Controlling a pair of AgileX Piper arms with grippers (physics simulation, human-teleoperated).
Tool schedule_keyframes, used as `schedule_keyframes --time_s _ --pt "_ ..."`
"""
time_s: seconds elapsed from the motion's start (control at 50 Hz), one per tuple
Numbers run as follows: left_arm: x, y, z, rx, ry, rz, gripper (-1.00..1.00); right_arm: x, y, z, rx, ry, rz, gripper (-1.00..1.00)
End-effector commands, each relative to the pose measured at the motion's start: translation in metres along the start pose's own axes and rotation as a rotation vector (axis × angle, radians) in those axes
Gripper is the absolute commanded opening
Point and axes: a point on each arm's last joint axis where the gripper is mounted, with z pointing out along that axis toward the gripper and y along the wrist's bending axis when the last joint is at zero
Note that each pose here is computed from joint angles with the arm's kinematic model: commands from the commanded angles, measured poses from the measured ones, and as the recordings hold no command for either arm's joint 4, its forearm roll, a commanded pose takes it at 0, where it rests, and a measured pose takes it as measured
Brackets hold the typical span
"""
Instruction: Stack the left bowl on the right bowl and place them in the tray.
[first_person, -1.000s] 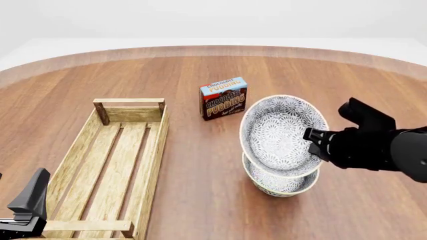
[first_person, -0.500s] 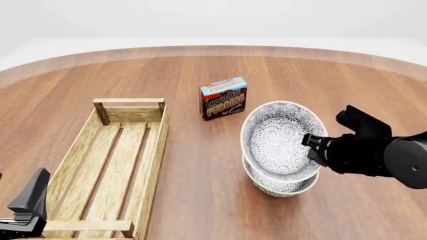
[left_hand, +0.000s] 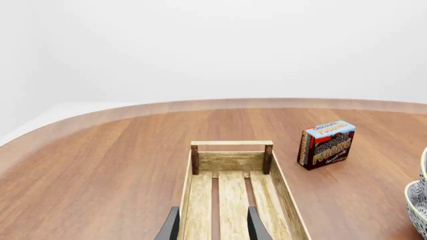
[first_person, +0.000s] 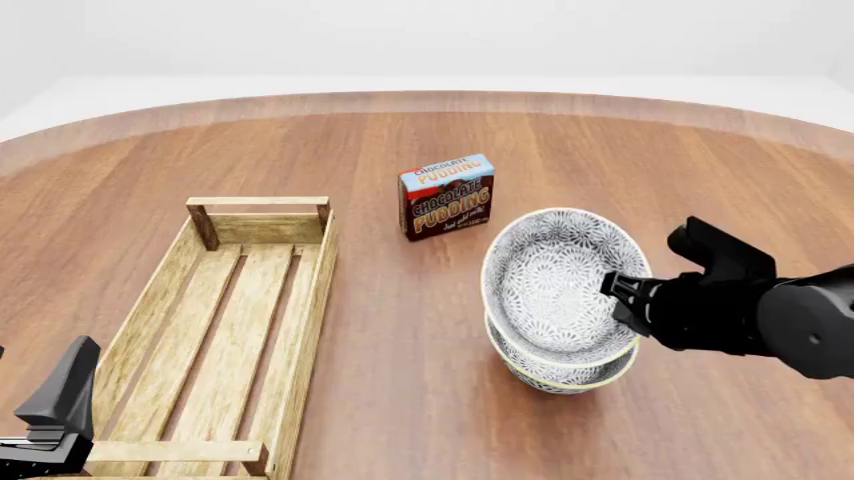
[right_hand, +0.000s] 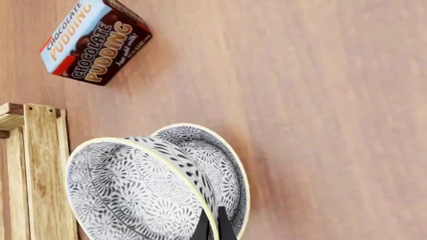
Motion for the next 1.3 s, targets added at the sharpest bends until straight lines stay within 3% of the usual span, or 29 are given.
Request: schedule_keyframes --time_s 0.02,0.66,0.68,0.92,1.16,1.3 --pt "0.000 0.000 0.000 0.000 0.000 0.000 1.00 -0.001 -0.001 0.002 -0.002 -0.008 0.016 -1.00" --pt "0.000 0.000 0.000 0.000 0.000 0.000 1.00 0.001 -0.007 0.015 0.014 -0.003 0.021 -1.00" --pt "0.000 0.000 0.000 0.000 0.000 0.000 1.00 0.000 -0.007 0.014 0.014 -0.004 0.020 1.00" --pt "0.000 0.000 0.000 0.000 0.000 0.000 1.00 -0.010 -0.004 0.001 0.008 -0.031 0.001 1.00" --pt "0.000 0.000 0.000 0.000 0.000 0.000 1.00 -0.035 0.005 -0.042 0.002 -0.090 -0.076 1.00" --pt "0.000 0.000 0.000 0.000 0.000 0.000 1.00 -0.028 0.011 -0.066 -0.040 -0.109 -0.129 1.00"
